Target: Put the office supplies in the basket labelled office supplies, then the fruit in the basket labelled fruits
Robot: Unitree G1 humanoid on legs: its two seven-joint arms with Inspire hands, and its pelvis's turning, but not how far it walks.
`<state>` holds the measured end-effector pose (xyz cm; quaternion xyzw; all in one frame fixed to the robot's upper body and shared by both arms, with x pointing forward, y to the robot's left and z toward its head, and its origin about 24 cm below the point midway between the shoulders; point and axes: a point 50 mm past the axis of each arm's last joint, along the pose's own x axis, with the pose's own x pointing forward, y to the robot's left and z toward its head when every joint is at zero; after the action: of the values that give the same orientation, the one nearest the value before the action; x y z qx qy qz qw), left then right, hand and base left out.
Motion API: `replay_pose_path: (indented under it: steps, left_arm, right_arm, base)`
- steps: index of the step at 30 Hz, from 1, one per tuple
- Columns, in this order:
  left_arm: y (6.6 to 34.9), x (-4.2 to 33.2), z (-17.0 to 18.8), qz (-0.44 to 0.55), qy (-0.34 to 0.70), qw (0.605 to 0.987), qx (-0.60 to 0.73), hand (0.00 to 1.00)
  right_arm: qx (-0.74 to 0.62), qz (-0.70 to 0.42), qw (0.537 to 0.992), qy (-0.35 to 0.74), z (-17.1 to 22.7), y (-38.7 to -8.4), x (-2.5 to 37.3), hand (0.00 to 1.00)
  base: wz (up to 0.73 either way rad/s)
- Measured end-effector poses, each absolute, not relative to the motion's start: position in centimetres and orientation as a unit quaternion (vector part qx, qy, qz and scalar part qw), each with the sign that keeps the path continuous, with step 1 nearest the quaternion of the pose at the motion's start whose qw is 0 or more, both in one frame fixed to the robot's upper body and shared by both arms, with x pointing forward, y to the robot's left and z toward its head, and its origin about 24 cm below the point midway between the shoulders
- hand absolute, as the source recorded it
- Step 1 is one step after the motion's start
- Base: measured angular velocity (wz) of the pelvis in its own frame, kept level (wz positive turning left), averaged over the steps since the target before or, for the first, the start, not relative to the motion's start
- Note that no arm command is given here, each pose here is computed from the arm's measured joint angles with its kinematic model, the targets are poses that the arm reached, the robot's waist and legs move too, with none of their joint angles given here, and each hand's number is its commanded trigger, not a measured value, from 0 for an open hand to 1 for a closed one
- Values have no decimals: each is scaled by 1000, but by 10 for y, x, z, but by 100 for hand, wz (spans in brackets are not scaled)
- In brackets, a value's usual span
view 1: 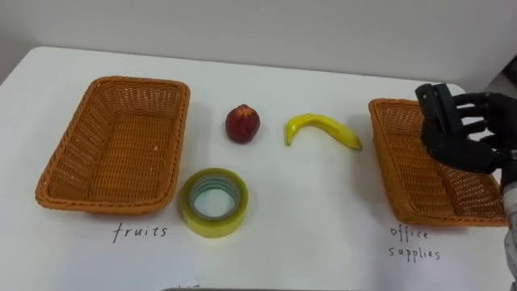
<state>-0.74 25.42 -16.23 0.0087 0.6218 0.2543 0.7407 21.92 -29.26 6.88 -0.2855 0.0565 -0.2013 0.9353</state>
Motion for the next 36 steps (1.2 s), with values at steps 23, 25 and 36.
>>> replay_pose_path:
  steps: [23,25,36]
  left_arm:
    - [254,-5,-163,247,621,744,-1,0]
    - [254,-5,-163,246,620,745,-2,0]
    - [253,-4,-163,245,619,746,-4,0]
  right_arm:
    - [-278,-205,931,118,42,-302,214,66]
    - [-278,-203,931,118,43,-302,214,44]
    - [-277,-174,937,123,42,-299,216,0]
  base:
    - [0]
    - [-4]
    - [-1]
